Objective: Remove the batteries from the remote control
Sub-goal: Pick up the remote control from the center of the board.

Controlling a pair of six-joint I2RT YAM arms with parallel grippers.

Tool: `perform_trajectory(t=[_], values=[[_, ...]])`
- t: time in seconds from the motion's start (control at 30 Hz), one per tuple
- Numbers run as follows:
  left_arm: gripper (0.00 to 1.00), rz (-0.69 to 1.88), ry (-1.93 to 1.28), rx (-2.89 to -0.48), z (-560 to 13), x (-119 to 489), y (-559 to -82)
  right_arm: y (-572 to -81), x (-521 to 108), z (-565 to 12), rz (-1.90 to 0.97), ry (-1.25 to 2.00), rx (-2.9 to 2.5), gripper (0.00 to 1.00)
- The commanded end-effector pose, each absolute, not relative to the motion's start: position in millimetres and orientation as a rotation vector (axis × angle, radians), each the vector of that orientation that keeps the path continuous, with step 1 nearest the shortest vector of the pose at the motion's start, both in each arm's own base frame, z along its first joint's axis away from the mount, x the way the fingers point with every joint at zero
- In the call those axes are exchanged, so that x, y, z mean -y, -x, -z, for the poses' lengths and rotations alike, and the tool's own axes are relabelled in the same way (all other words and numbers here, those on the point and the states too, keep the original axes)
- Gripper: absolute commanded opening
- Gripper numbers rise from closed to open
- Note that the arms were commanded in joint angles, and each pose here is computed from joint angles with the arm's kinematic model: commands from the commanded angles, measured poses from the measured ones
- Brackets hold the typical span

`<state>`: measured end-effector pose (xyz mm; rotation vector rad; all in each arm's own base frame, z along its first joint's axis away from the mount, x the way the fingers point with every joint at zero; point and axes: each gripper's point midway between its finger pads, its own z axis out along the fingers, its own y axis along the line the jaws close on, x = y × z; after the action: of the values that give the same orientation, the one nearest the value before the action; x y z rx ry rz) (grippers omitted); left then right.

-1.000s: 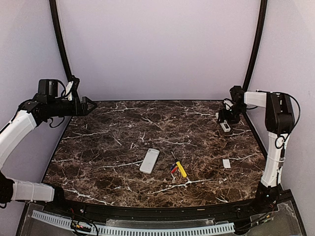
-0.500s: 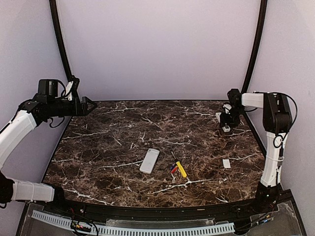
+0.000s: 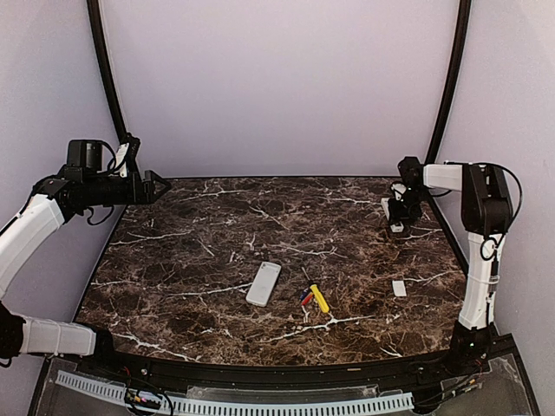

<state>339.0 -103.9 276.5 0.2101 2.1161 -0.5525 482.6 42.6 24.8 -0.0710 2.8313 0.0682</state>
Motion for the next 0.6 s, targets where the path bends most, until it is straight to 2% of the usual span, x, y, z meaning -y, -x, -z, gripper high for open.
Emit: perform_trajectory(t=[0.0,0.17,0.27,0.4,0.57], values=[[0.97,0.563,-0.236,-2.116,-274,106,-333,-478,-59,-45,-0.174,0.078,-2.817,0.02],[0.89,0.687,-0.386,-2.050,-279,131,-318,-458,-114,-125,-0.525,0.162,-2.672,0.00],[0.88,0.733,-0.525,-1.972,-288,157,-302,-431,-151,-177,-0.693,0.256,-2.584,0.00],[0.88,0.808,-0.820,-1.842,-290,210,-258,-377,-202,-234,-0.974,0.403,-2.483,0.00],[0.86,0.831,-0.994,-1.693,-299,243,-228,-294,-262,-267,-1.255,0.665,-2.425,0.00]])
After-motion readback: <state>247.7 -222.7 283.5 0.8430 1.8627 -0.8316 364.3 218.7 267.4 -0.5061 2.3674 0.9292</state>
